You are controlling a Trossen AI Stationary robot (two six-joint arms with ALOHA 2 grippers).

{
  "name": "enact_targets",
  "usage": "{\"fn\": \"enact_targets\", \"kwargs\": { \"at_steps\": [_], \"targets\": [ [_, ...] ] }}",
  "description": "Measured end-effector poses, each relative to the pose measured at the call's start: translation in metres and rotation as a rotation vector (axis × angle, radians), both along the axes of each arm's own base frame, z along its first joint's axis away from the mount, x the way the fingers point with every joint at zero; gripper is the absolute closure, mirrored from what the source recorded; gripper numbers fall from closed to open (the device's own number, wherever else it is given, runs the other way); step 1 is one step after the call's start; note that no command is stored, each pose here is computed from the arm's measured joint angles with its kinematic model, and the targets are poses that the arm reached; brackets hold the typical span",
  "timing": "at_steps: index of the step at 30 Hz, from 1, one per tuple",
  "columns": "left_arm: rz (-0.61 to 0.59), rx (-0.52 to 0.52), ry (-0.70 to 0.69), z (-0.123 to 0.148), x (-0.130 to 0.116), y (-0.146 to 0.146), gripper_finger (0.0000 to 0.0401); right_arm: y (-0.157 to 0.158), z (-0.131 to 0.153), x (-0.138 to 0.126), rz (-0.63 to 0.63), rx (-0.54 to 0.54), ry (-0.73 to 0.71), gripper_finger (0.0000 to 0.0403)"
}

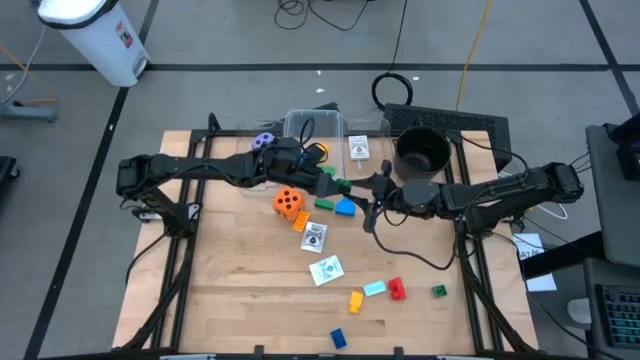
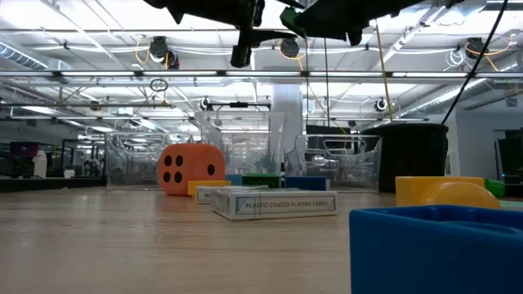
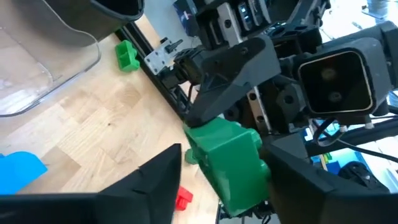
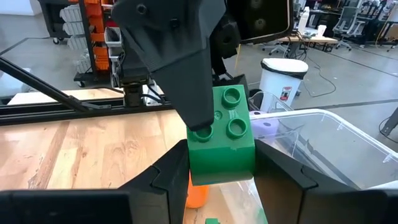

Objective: Pick & Place Toys
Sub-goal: Put the green four stud game piece into the middle transparent bin

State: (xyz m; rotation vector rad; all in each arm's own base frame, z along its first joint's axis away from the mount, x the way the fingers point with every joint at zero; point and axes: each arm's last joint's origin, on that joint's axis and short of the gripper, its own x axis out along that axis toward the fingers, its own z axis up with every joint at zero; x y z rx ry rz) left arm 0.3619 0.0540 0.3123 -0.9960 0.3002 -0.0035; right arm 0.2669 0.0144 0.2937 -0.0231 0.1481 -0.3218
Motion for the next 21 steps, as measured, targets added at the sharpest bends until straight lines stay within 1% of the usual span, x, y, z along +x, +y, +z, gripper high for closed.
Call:
{"fn": "enact_targets", "kwargs": {
  "at_steps": [5, 8, 10, 13, 17, 21],
  "targets": [
    [0.005, 0.0, -0.001, 0.0001, -0.0003, 0.0021, 0.0261, -0.0001, -0.0007, -0.0001, -0.001, -0.005, 0.008, 0.0257],
    [0.013, -0.008, 0.002, -0.0001, -0.0008, 0.005, 0.0288, -0.0004, -0.0013, -0.0003, -0.006, -0.012, 0.017, 0.0258],
    [0.014, -0.014, 0.005, -0.0005, -0.0011, 0.0062, 0.0294, -0.0004, -0.0016, -0.0003, -0.007, -0.014, 0.021, 0.0259],
    [0.011, -0.013, 0.004, -0.0004, -0.0013, 0.0068, 0.0289, -0.0001, -0.0014, -0.0003, -0.004, -0.012, 0.019, 0.0257],
    [-0.008, 0.019, -0.004, -0.0002, -0.0013, 0.0065, 0.0283, 0.0003, -0.001, -0.0002, 0.004, 0.0, 0.011, 0.0235],
    [-0.038, 0.046, -0.023, 0.0017, -0.002, 0.0074, 0.0301, 0.0006, 0.0025, -0.0023, 0.015, 0.008, -0.008, 0.0211]
  ]
}}
